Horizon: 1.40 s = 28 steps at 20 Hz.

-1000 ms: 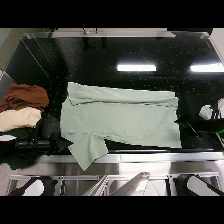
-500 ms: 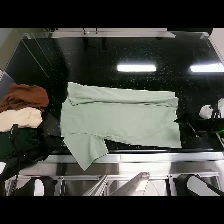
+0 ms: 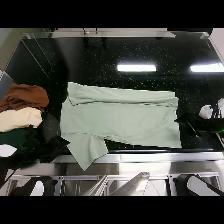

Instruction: Fold the shirts.

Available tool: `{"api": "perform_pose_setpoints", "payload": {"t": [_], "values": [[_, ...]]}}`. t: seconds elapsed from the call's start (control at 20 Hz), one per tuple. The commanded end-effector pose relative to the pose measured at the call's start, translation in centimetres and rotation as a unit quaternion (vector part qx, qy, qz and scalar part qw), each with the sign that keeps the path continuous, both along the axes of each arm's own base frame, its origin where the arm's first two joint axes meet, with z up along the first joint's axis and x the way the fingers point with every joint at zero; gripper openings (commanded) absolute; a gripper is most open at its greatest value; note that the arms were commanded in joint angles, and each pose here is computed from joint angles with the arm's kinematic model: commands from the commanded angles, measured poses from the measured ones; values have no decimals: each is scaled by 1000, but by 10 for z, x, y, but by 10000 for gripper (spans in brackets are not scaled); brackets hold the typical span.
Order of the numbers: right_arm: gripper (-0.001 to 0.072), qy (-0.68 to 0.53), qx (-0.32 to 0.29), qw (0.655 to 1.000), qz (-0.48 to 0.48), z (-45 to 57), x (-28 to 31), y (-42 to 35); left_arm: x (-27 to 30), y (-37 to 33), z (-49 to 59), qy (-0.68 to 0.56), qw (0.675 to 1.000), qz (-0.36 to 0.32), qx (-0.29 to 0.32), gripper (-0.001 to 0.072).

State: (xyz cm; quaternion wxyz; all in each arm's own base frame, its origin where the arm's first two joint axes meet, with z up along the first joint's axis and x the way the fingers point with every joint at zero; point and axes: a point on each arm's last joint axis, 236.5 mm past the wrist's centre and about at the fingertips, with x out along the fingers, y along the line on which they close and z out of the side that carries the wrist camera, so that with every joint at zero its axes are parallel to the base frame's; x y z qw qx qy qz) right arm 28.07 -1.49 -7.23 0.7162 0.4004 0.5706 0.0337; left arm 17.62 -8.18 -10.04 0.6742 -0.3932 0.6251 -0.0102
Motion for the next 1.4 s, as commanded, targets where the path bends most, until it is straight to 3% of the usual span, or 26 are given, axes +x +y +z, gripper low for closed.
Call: {"api": "perform_pose_setpoints", "payload": {"t": [0.0, 0.2, 0.25, 0.35, 0.4, 0.45, 0.5, 0.55, 0.6, 0.65, 0.8, 1.0, 1.35], "values": [[662, 1, 1, 1000, 0, 0, 0, 0, 11, -11, -32, 6, 998, -39, 40, 695], [662, 1, 1, 1000, 1, 0, 0, 1, 15, -30, -39, 41, 997, -60, 21, 692], [662, 1, 1, 1000, 0, 0, -1, 0, 16, -34, -37, 44, 996, -80, 16, 645], [661, 2, 0, 1000, -13, 0, -2, -8, 8, -42, -29, 60, 990, -129, -1, 97], [653, 1, 0, 1000, -30, 0, -2, -18, 5, -44, -25, 64, 987, -145, -9, 21], [548, 3, 1, 999, -47, 1, -5, -29, 3, -46, -22, 66, 986, -155, -15, 21], [338, 6, 5, 998, -60, 3, -9, -38, 0, -49, -16, 65, 983, -170, -22, 21], [330, 11, 5, 997, -72, 2, -14, -47, -1, -51, -11, 62, 982, -176, -26, 21], [436, 20, -4, 997, -76, -1, -23, -56, 0, -52, -4, 52, 982, -180, -27, 21], [452, 33, -19, 997, -70, -7, -32, -63, 5, -51, 2, 34, 983, -180, -23, 21], [451, 81, -25, 996, -6, -27, -63, -60, 24, -35, 24, -18, 990, -138, -15, 21], [451, 109, 35, 993, 12, -46, -69, -37, 40, 0, 45, -73, 994, -85, 0, 21], [450, 142, 88, 983, 81, -57, -84, 35, 32, -17, 33, -35, 992, -108, -56, 21]]}}
